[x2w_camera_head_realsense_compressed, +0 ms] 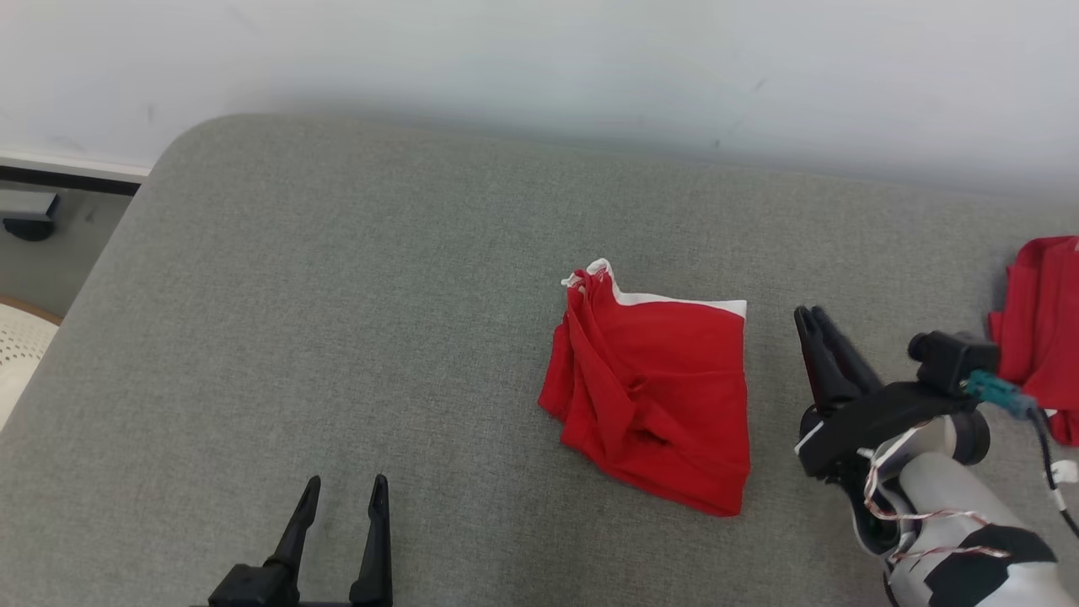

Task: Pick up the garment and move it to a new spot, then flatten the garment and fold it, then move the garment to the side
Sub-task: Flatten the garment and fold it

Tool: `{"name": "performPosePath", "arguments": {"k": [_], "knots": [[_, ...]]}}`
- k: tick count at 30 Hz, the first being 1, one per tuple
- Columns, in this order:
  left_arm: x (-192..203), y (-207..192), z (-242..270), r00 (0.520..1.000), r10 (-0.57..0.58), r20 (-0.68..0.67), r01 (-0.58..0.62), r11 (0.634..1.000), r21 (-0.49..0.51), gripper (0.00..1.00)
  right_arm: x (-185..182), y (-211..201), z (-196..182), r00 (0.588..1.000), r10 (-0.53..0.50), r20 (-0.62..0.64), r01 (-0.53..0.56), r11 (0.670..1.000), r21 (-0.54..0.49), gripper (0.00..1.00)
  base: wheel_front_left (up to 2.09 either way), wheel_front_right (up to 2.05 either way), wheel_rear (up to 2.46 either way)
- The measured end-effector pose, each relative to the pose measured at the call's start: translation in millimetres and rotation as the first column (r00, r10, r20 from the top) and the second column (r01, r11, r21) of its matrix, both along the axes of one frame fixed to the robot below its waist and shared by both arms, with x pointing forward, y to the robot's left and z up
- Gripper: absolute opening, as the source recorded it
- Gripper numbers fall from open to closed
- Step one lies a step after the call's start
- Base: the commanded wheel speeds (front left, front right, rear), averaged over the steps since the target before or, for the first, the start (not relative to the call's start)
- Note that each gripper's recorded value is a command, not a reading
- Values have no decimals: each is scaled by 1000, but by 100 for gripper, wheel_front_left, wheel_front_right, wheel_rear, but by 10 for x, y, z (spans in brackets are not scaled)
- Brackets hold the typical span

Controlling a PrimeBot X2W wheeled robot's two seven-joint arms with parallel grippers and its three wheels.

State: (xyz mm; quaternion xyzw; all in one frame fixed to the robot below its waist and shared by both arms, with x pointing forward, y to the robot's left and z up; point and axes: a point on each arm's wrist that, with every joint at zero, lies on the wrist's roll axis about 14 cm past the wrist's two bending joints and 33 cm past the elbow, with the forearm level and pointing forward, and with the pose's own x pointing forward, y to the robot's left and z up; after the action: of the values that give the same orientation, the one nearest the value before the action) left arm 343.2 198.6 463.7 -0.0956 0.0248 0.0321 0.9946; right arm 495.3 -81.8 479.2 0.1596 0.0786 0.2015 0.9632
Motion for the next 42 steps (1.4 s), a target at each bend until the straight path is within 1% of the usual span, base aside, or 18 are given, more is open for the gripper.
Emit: {"name": "performPosePath", "arguments": {"k": [5,8,12,15,18,23,29,30,37,42], "knots": [[41,4,23,1000,-1,5,1,1000,14,100,-57,169,-153,999,40,-9,-40,998,-45,0,0,0,0],[30,18,13,1000,4,0,-4,1000,17,100,-112,307,-261,996,94,-8,-94,989,-111,0,0,0,0],[34,62,27,1000,18,3,-18,1000,22,100,-153,522,-366,990,137,-27,-139,983,-120,0,0,0,0],[1,96,5,999,32,-6,-32,999,23,100,-188,622,-489,983,177,-44,-182,969,-169,0,0,0,0],[-28,130,-10,999,46,-13,-45,999,23,100,-228,735,-599,976,207,-68,-216,958,-187,0,0,0,0],[-79,205,-26,997,77,-22,-76,997,23,100,-333,1018,-688,958,273,-88,-285,941,-182,0,0,0,0],[-115,259,-35,995,96,-28,-96,995,27,100,-475,1377,-655,933,351,-78,-359,922,-144,0,0,0,0],[-115,259,-35,995,96,-28,-96,995,27,100,-475,1377,-655,933,351,-78,-359,922,-144,0,0,0,0],[-137,266,-29,995,101,-28,-100,995,28,100,-698,1711,-613,902,426,-74,-432,897,-98,0,0,0,0],[-125,276,3,995,102,-17,-102,994,28,100,-846,1832,-644,882,462,-92,-469,879,-84,0,0,0,0]]}}
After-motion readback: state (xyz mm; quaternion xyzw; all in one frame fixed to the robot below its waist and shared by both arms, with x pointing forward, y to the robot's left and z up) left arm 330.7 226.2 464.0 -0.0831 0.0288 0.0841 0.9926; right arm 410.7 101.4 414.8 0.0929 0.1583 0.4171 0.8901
